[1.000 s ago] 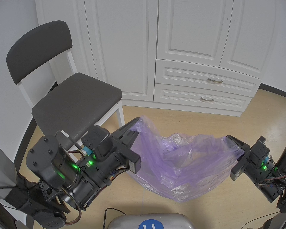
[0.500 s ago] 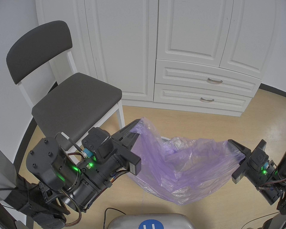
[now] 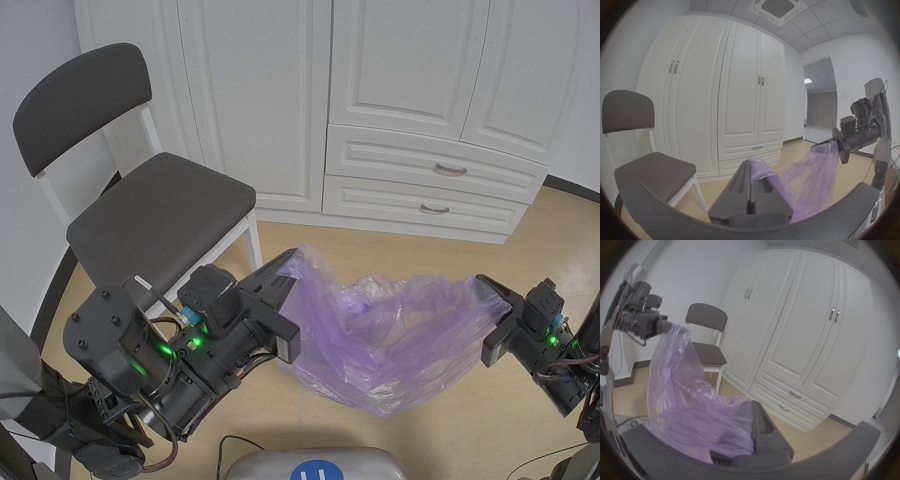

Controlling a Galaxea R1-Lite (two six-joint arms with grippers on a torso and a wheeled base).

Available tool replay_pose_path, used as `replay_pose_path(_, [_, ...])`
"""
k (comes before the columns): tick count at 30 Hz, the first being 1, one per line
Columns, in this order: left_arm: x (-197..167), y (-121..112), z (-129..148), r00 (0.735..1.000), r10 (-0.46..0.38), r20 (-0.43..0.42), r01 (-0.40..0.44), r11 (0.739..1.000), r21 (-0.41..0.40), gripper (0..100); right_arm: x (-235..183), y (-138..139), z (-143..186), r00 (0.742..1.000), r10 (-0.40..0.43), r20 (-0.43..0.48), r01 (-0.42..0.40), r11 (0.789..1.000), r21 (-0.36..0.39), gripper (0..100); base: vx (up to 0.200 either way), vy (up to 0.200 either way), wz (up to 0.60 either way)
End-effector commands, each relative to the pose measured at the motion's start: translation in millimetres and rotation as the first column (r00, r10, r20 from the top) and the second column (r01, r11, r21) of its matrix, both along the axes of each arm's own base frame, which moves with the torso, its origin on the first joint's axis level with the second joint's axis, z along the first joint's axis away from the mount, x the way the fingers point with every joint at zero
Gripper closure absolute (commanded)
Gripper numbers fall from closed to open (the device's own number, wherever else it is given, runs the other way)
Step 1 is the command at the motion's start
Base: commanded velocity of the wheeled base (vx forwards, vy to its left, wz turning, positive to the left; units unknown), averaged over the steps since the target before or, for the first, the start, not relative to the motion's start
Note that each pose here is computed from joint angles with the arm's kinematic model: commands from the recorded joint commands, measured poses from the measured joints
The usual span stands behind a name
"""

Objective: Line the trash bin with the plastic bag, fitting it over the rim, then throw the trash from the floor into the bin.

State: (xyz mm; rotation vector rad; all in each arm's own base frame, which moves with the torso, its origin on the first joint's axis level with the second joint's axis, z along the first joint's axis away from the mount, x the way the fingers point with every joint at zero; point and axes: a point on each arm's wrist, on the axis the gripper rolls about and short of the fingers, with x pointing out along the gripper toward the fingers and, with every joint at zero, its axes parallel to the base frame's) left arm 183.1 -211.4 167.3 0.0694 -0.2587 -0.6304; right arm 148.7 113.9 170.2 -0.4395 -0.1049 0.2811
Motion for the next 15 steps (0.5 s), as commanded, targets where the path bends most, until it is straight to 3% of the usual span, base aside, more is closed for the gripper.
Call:
replay_pose_path(1, [5,-6,-7,1.000,0.000,-0.022,0.000,1.000,0.008,100,8,5,0,1.000,-0.004,-0.013,0.005,1.000,0.016,100,0.000,0.000,0.00])
replay_pose_path(15, [33,-6,-19,0.996,0.057,-0.072,-0.058,0.998,-0.017,100,59,19,1,0.995,-0.048,-0.082,0.065,0.973,0.222,100,0.000,0.000,0.00])
